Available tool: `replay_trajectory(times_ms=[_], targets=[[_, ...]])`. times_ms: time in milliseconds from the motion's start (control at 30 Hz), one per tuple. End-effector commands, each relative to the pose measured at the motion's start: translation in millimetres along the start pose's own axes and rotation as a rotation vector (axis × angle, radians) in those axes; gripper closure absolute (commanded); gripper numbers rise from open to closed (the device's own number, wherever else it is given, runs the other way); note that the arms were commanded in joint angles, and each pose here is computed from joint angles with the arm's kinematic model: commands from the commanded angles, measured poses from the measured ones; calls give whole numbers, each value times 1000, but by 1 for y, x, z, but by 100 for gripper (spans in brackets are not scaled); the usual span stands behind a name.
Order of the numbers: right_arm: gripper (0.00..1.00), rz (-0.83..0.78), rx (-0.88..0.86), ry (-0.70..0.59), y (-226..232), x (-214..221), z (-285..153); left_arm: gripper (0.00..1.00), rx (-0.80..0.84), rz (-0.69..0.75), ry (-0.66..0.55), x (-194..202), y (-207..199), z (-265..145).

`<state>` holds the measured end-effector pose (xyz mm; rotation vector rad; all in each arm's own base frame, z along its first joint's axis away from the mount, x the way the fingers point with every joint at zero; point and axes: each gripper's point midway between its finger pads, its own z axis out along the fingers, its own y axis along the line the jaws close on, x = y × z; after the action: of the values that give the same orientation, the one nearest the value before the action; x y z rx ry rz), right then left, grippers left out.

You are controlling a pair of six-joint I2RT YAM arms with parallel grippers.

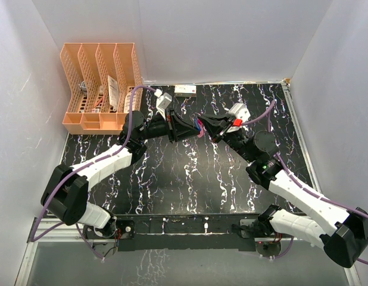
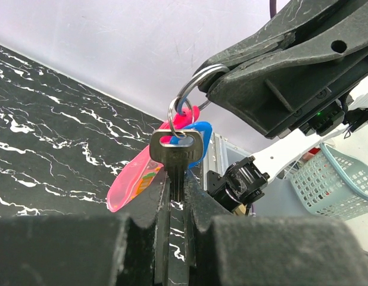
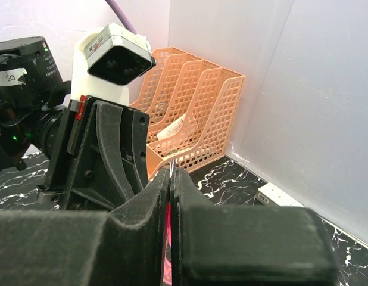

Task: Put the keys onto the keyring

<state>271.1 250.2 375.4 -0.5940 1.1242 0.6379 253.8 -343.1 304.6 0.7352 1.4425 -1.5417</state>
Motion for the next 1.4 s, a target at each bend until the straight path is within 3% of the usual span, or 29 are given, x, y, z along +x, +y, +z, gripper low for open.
replay_trajectory(times_ms=[0,233,367,567,700,1067,1200,1367], targets=[[100,-12,35,-94,-7,-29,4,100,-8,15,18,3,0,-4],[100,-8,47,-89,-9,-27,5,93,-147,15,68,25,23,-16],[100,-1,41,-89,-8,-25,6,92,-131,44,61,19,15,-18],[100,1,51,-89,-9,-24,5,72,-122,58,55,15,12,-18],[100,-3,55,-90,-10,-25,4,65,-200,56,68,20,23,-24],[100,15,25,-44,-3,-12,-1,53,-452,298,-169,-43,22,-61],[100,17,-12,-41,5,-8,-8,44,-408,344,-249,-59,11,-59],[100,7,-70,-47,16,-6,-14,43,-271,396,-247,-57,-4,-46]])
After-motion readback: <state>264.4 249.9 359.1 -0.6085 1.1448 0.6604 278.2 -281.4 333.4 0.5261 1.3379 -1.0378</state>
